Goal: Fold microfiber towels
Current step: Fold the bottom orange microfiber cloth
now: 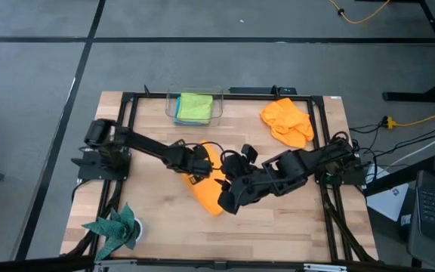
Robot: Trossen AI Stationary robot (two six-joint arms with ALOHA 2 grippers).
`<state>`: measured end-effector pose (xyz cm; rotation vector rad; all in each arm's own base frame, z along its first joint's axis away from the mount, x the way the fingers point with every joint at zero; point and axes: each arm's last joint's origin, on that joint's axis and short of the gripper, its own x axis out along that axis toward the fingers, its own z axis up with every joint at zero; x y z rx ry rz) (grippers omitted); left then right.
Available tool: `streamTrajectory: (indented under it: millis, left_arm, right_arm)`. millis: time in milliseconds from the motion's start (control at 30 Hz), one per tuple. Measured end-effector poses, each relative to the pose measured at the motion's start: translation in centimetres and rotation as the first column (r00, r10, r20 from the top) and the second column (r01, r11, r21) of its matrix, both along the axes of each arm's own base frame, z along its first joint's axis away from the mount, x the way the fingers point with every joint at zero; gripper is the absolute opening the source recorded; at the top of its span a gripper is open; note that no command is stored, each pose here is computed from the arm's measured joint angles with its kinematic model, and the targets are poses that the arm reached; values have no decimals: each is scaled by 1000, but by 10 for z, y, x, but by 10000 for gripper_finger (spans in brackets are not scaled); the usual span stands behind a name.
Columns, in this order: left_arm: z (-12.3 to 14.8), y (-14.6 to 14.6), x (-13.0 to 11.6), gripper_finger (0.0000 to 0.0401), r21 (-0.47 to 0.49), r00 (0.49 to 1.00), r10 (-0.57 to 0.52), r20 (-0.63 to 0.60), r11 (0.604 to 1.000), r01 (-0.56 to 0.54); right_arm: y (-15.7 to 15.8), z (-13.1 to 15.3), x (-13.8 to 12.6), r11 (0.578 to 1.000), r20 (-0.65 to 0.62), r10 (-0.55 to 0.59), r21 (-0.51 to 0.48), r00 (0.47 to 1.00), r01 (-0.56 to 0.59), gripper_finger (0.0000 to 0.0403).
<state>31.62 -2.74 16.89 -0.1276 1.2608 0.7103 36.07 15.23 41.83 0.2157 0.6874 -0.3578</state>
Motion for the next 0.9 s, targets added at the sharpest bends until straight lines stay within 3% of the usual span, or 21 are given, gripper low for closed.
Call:
streamTrajectory:
  millis: [167, 233, 333, 633, 767, 900]
  left_arm:
    - [48, -19, 9, 149, -90, 969, -23, 247, 995, 47]
    - [52, -37, 15, 149, -163, 932, -60, 357, 979, 125]
    - [40, -66, 22, 146, -178, 891, -115, 439, 961, 212]
    - [-35, -121, 43, 135, -231, 866, -125, 485, 936, 265]
    - [-44, -138, 38, 129, -286, 880, -137, 455, 913, 290]
    - [-41, -155, 18, 122, -359, 913, -216, 345, 869, 341]
  right_arm:
    - [0, 1, 1, 1000, 9, -2, 5, 1000, 2, 207]
    - [0, 1, 1, 1000, 17, -2, 9, 1000, 2, 207]
    - [1, 4, 1, 1000, 35, -2, 18, 999, 2, 207]
    - [4, 13, 8, 999, 139, 26, 34, 990, -31, 207]
    - [7, 13, 7, 999, 136, 35, 35, 990, -40, 207]
    - [11, 12, 5, 998, 135, 47, 34, 990, -52, 207]
